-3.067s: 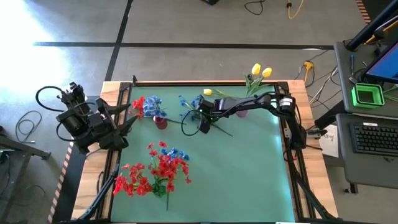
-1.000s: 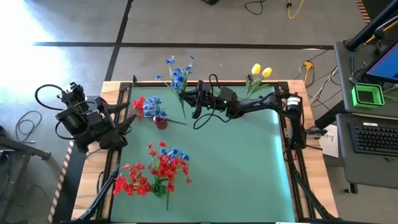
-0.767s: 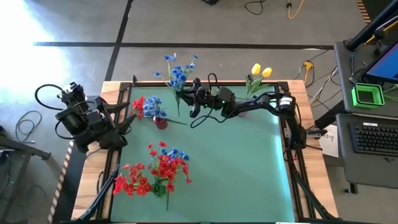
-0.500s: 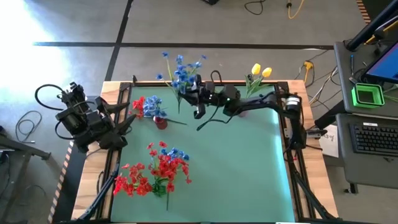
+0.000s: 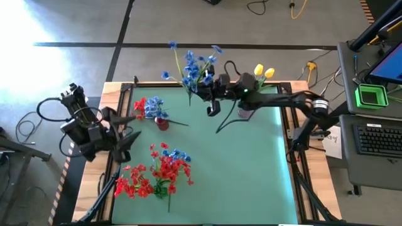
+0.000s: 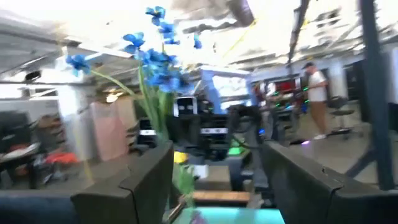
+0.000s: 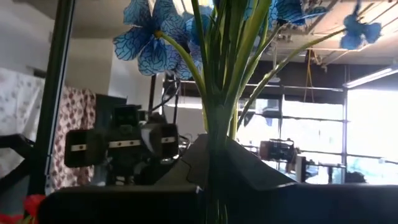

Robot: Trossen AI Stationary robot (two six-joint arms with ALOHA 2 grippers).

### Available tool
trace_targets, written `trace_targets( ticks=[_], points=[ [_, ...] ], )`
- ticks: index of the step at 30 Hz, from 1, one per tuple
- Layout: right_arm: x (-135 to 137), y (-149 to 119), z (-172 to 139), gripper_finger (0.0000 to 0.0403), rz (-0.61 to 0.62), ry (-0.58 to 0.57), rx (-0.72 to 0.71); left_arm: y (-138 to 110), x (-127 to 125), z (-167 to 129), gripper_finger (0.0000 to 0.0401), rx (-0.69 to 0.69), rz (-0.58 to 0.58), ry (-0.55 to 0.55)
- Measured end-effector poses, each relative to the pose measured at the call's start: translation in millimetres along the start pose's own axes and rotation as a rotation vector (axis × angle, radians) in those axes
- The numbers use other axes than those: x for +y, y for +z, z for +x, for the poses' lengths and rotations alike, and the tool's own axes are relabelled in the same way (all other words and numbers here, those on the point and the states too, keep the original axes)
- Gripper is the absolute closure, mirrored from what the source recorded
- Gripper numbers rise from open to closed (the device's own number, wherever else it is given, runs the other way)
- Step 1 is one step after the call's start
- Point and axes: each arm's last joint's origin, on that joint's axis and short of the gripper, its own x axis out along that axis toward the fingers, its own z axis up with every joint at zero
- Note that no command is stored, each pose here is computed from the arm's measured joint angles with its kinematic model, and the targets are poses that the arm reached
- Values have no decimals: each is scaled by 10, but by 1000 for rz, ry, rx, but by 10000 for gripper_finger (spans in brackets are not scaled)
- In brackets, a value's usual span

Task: Sort flowers into vase by color
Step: Put the top blue flower into the red vase

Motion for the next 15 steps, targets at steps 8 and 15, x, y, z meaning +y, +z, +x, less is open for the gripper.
trace_targets(
  ticks=[8,15],
  points=[
    [124,496,-84,385,-9,9,38,27,-194,158,179,-47,6,-56],
    [314,771,-132,385,16,47,56,36,-415,406,184,-1,48,-114]
  ],
)
